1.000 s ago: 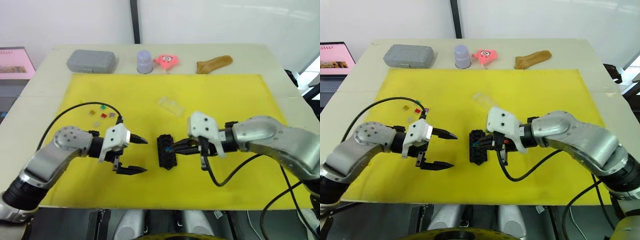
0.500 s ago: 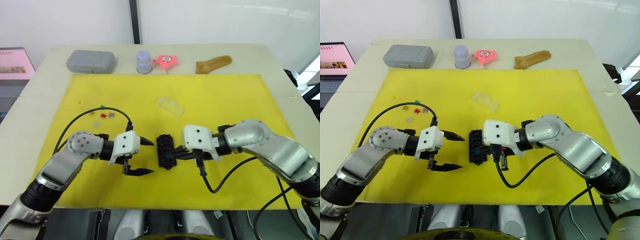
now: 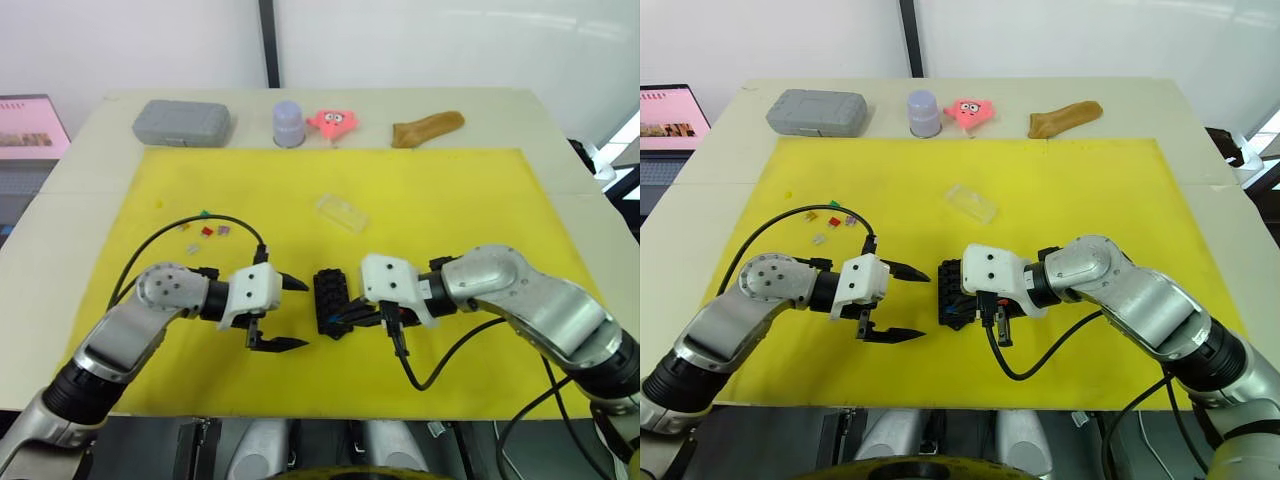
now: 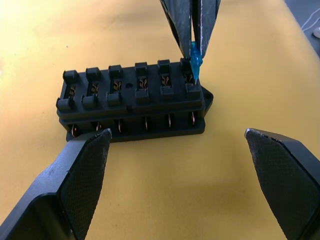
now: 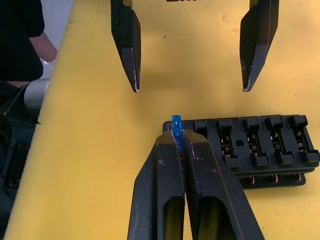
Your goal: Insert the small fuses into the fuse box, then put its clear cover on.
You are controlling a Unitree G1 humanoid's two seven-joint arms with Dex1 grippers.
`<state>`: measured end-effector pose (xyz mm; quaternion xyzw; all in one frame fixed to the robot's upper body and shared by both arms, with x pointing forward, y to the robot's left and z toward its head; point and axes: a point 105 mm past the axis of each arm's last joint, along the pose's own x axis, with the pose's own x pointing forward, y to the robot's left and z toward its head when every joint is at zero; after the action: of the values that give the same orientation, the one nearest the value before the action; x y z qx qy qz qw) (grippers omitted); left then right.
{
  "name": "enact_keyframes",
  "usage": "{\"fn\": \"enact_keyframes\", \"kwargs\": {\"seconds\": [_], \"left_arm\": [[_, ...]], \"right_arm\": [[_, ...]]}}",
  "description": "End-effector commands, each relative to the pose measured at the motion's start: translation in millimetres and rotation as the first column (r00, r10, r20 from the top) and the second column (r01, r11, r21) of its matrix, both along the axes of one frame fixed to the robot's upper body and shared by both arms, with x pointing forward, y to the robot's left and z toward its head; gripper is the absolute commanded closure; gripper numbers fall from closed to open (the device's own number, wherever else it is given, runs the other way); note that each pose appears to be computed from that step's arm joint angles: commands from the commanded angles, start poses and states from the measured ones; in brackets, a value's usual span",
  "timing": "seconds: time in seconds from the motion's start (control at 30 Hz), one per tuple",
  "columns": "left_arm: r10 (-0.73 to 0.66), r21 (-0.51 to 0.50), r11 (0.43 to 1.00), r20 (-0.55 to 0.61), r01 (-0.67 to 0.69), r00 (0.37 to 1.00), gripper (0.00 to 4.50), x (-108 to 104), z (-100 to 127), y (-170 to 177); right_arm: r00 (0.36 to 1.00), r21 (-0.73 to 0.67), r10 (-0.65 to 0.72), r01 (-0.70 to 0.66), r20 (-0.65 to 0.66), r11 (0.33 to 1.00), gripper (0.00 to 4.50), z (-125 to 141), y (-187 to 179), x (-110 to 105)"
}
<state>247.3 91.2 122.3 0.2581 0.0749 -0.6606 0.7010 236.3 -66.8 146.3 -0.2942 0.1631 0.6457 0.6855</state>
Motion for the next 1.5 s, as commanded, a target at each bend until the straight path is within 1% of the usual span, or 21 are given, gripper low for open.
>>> {"fn": "enact_keyframes", "kwargs": {"seconds": [0.03, 0.37, 0.57, 0.9, 1.23, 1.5], "left_arm": [[-0.016, -0.019, 1.000, 0.046, 0.017, 0.999, 0.01, -1.6, 9.4, -3.8], [-0.009, -0.030, 1.000, 0.056, 0.010, 0.998, 0.01, 0.4, 10.9, -7.0], [-0.016, -0.020, 1.000, 0.059, 0.018, 0.998, 0.01, -2.9, 8.3, -7.8], [-0.022, -0.020, 1.000, 0.069, 0.023, 0.997, 0.01, -3.8, 8.1, -11.1], [-0.030, -0.024, 0.999, 0.074, 0.032, 0.997, 0.01, -2.5, 8.0, -14.0], [-0.029, -0.026, 0.999, 0.078, 0.032, 0.997, 0.01, -1.1, 9.0, -15.1]], "right_arm": [[0.998, -0.003, 0.026, -0.026, 0.051, 1.000, 4.50, 5.4, 1.1, -1.7], [0.999, -0.017, 0.035, -0.034, 0.037, 0.999, 4.50, -0.3, -2.2, -6.2], [0.998, -0.043, 0.030, -0.028, 0.059, 0.999, 4.50, -7.2, -3.3, -2.0], [0.997, -0.036, 0.044, -0.042, 0.057, 0.999, 4.50, -5.0, -0.3, -4.5], [0.999, 0.011, 0.041, -0.041, 0.027, 0.999, 4.50, 13.5, 5.8, -7.4], [0.998, -0.029, 0.038, -0.037, 0.042, 0.999, 4.50, 4.5, 1.0, -5.2]]}}
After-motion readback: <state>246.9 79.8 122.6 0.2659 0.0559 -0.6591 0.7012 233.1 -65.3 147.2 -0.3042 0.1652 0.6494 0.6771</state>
